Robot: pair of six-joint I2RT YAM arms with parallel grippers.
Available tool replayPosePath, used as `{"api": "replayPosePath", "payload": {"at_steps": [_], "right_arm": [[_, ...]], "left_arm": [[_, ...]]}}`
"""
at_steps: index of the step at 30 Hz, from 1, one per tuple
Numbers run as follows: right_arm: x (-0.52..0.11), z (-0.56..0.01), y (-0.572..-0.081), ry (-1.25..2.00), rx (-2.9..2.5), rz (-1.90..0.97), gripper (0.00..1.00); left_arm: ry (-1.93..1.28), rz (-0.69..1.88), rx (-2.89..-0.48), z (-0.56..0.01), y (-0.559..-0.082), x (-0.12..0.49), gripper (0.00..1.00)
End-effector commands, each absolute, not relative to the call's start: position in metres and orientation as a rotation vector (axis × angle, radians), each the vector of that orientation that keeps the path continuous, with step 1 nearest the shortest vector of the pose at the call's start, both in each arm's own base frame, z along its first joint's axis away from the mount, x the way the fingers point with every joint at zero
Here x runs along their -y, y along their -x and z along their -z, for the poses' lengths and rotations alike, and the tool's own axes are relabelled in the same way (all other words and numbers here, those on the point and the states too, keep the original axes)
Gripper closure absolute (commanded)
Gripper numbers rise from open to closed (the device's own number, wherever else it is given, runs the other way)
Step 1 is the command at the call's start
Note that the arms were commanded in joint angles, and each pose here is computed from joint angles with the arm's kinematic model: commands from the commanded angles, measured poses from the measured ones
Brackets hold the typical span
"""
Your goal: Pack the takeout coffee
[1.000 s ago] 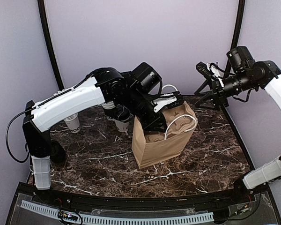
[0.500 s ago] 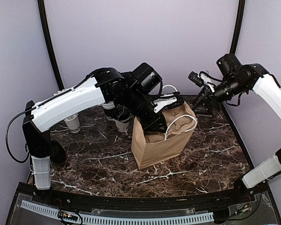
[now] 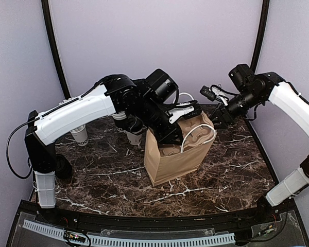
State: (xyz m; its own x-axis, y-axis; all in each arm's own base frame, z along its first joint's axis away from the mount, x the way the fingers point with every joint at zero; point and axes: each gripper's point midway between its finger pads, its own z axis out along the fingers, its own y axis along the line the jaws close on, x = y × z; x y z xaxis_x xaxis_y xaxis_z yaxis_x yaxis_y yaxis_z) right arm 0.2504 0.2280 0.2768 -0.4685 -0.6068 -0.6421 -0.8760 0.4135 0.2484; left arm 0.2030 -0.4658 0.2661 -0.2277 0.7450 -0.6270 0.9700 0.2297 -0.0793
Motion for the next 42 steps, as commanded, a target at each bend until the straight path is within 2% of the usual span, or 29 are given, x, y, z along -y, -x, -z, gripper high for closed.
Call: {"api": "replayPosePath", "payload": {"at_steps": [1, 5, 6, 11, 17, 26, 38, 42], "right_arm": [[-0.231, -0.279, -0.26, 1.193, -2.231, -0.751, 0.63], [-0.228, -0.276, -0.267, 1.139, -2.261, -0.713, 0.97], [-0.227, -0.275, -0.268, 1.126, -2.268, -0.703, 1.0], [-0.224, -0.281, -0.272, 1.066, -2.262, -0.692, 1.0], [-0.221, -0.298, -0.275, 1.007, -2.212, -0.71, 1.0], [-0.223, -0.315, -0.273, 0.979, -2.146, -0.73, 1.0], [-0.218, -0.325, -0.282, 0.845, -2.137, -0.785, 1.0], [-0.22, -0.324, -0.283, 0.834, -2.118, -0.808, 1.0]], "left_arm": [[-1.56, 0.621, -2.113, -0.262, -0.198, 0.456, 0.82], [-1.507, 0.609, -2.156, -0.263, -0.201, 0.453, 0.82], [-1.485, 0.608, -2.176, -0.263, -0.202, 0.453, 0.82], [-1.418, 0.607, -2.256, -0.257, -0.203, 0.451, 0.82], [-1.449, 0.74, -2.312, -0.25, -0.185, 0.46, 0.82], [-1.43, 0.856, -2.165, -0.285, -0.187, 0.485, 0.82], [-1.377, 0.4, -2.174, -0.257, -0.219, 0.471, 0.82], [-1.409, 0.386, -2.196, -0.247, -0.213, 0.472, 0.82]]}}
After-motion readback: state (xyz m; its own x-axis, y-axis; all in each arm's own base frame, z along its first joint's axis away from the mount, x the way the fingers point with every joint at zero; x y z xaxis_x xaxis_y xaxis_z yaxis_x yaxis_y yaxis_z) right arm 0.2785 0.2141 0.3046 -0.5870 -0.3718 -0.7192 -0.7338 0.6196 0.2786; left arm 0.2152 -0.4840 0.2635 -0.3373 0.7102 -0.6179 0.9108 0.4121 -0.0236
